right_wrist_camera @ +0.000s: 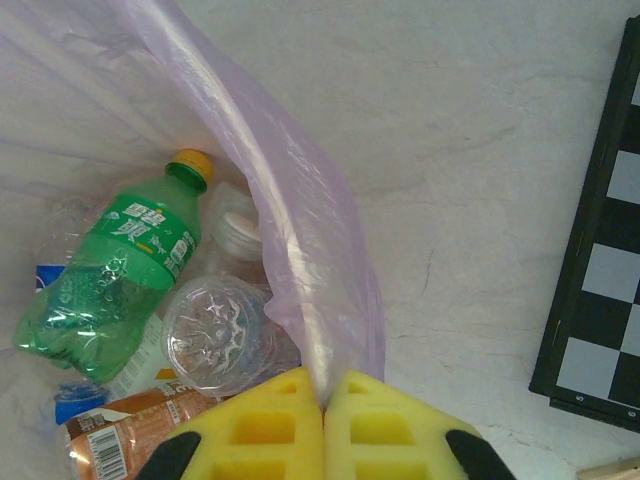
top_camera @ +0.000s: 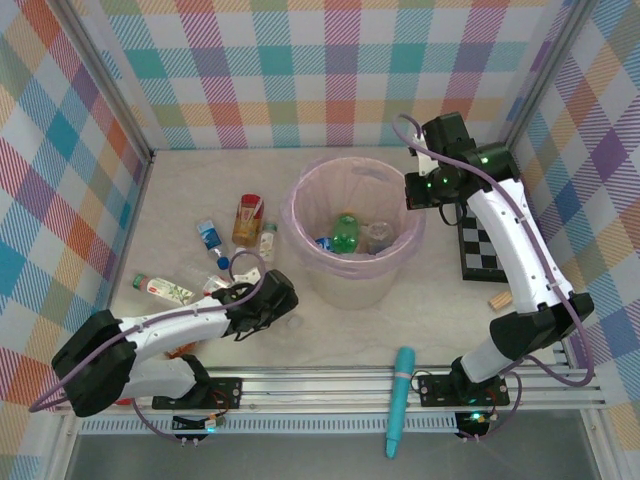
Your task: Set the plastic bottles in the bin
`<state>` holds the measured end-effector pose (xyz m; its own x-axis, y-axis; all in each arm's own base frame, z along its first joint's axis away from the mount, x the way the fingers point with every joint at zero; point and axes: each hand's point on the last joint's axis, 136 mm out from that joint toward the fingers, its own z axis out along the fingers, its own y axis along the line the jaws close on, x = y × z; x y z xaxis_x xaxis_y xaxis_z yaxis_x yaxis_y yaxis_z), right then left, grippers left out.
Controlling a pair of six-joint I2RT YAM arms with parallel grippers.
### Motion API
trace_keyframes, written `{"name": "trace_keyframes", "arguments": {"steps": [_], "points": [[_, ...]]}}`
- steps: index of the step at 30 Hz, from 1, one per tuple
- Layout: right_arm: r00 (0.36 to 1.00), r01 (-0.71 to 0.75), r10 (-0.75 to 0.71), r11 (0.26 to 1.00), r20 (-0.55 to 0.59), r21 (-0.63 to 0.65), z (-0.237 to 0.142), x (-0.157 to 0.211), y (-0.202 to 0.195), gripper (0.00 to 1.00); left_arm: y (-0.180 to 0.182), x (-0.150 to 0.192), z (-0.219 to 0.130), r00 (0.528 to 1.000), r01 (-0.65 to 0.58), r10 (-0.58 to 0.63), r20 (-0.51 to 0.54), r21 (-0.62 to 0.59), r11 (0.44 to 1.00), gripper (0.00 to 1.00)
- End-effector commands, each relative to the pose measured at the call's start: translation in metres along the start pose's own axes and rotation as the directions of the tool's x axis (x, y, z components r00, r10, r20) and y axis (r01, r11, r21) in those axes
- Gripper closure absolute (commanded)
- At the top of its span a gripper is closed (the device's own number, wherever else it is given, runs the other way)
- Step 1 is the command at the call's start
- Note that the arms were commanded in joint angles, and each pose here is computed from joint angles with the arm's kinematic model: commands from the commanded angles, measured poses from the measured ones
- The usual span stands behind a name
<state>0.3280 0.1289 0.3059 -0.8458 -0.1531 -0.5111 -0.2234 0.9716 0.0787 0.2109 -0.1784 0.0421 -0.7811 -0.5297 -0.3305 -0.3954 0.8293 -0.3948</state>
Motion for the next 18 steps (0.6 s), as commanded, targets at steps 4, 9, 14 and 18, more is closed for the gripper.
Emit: {"name": "trace_keyframes", "arguments": {"steps": [4, 9, 14, 18], "points": [[0.997, 0.021, -0.017, 0.998, 0.072, -0.062, -0.017, -0.007, 0.01, 0.99, -0.002, 0.003, 0.0, 1.0, -0.022, 0.022, -0.007, -0.014, 1.0, 0.41], [0.997, 0.024, -0.018, 0.997, 0.08, -0.074, -0.018, -0.008, 0.012, 0.99, -0.009, -0.007, -0.019, 0.999, -0.038, 0.038, 0.021, -0.008, 0.999, 0.45], [0.996, 0.025, -0.018, 0.996, 0.083, -0.085, -0.018, -0.009, 0.014, 0.99, -0.007, -0.029, -0.054, 0.994, -0.041, 0.041, 0.099, -0.001, 0.999, 0.45], [0.996, 0.026, -0.018, 0.995, 0.085, -0.093, -0.017, -0.01, 0.016, 0.99, -0.002, -0.053, -0.095, 0.981, -0.048, 0.045, 0.19, 0.012, 0.999, 0.47]]}}
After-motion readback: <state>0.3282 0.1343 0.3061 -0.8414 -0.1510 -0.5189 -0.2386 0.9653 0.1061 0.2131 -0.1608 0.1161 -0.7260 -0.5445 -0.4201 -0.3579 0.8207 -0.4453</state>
